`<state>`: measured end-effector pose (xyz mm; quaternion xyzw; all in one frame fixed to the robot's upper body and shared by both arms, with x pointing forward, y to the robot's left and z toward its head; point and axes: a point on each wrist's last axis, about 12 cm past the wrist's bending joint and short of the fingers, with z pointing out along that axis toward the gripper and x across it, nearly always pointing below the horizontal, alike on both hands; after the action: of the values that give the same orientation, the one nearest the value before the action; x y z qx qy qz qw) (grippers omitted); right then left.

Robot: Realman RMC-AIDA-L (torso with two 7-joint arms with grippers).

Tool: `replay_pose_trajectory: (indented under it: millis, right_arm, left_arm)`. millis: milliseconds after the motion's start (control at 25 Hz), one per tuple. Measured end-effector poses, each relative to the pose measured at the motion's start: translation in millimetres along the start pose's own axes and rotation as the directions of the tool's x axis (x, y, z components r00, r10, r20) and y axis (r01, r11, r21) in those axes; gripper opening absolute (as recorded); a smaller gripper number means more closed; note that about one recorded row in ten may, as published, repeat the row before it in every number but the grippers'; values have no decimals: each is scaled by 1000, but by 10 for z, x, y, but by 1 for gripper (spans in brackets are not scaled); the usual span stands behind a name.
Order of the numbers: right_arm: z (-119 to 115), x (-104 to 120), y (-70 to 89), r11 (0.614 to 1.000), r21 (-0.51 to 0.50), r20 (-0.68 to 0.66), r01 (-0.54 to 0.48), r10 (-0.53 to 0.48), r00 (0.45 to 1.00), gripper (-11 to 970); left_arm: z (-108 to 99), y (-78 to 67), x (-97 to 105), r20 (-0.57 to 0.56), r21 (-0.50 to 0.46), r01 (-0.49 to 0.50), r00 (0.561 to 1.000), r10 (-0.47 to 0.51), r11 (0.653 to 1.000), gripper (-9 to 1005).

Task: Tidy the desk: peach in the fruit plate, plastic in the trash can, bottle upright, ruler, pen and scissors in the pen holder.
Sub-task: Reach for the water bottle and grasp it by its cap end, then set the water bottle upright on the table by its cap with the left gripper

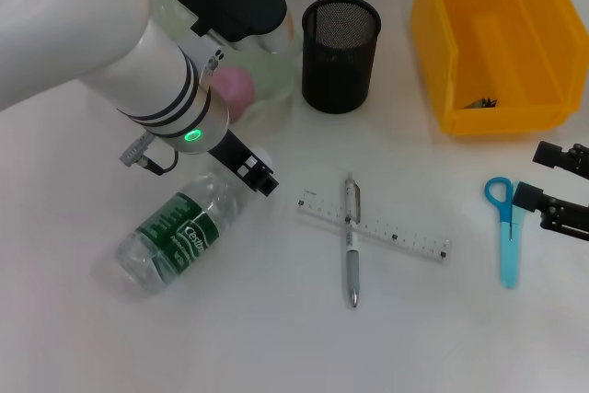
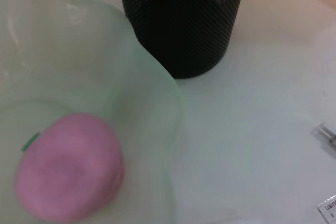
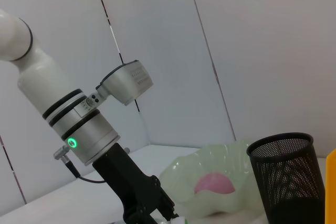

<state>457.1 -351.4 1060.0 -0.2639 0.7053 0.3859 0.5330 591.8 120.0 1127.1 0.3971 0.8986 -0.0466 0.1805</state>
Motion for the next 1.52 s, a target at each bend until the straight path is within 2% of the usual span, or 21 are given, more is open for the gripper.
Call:
replay_pose_trajectory:
  millis: [280,480,560,600,680,840,880,960,1040,1080,1120,1160,1200,1440,1480,1520]
  right_arm:
    - [20,-16,-8,1000,-4,2,4,-4,1000,794]
    - [25,-21,-13,1000,-4,3,6,-6,1000,794]
    - [29,-23,-14,1000,-5,3,6,-6,1000,794]
    - [31,-23,-15,1000,-4,3,6,-6,1000,794]
    - [38,-22,-20,1000,-1,1,9,-9,1000,794]
    - [42,-25,-24,1000,0,1,10,-10,1000,793]
    - [44,-26,-25,1000,0,1,11,-11,1000,793]
    - [57,-24,-20,1000,-3,3,11,-11,1000,793]
    - [112,-30,-12,1000,-15,7,11,-11,1000,793]
    - [117,-32,-11,1000,-16,8,10,-10,1000,793]
    - [122,-34,-9,1000,-18,9,9,-9,1000,793]
    - [129,-36,-6,1000,-22,10,10,-10,1000,793]
    - [129,-36,-6,1000,-22,10,10,-10,1000,793]
    - [198,-76,9,998,-66,11,14,-13,1000,793]
    - [203,-79,9,998,-68,12,13,-12,1000,793]
    - [207,-83,9,997,-70,12,11,-10,1000,793]
  left_arm:
    - [4,13,20,2,-12,-5,1000,5,1000,445]
    - [-25,-10,36,21,-13,-32,999,32,999,445]
    - [-225,-74,38,126,-12,-66,990,67,998,445]
    - [-235,-66,53,130,-13,-61,990,62,998,445]
    - [-377,3,139,211,-28,-19,977,24,999,445]
    - [-454,76,238,266,-30,19,964,-10,999,445]
    - [-552,152,394,347,-15,69,936,-59,998,445]
    - [-581,171,456,373,-5,85,925,-77,996,445]
    - [-640,252,724,457,47,140,878,-145,989,444]
    - [-651,268,790,480,65,150,862,-162,987,444]
    - [-651,268,790,480,65,150,862,-162,987,444]
    - [-668,297,885,525,94,161,831,-186,983,444]
    - [-668,297,885,525,94,161,831,-186,983,444]
    - [-675,387,1222,676,177,165,696,-242,970,444]
    - [-675,434,1334,711,204,163,653,-261,965,444]
    - [-675,434,1334,711,204,163,653,-261,965,444]
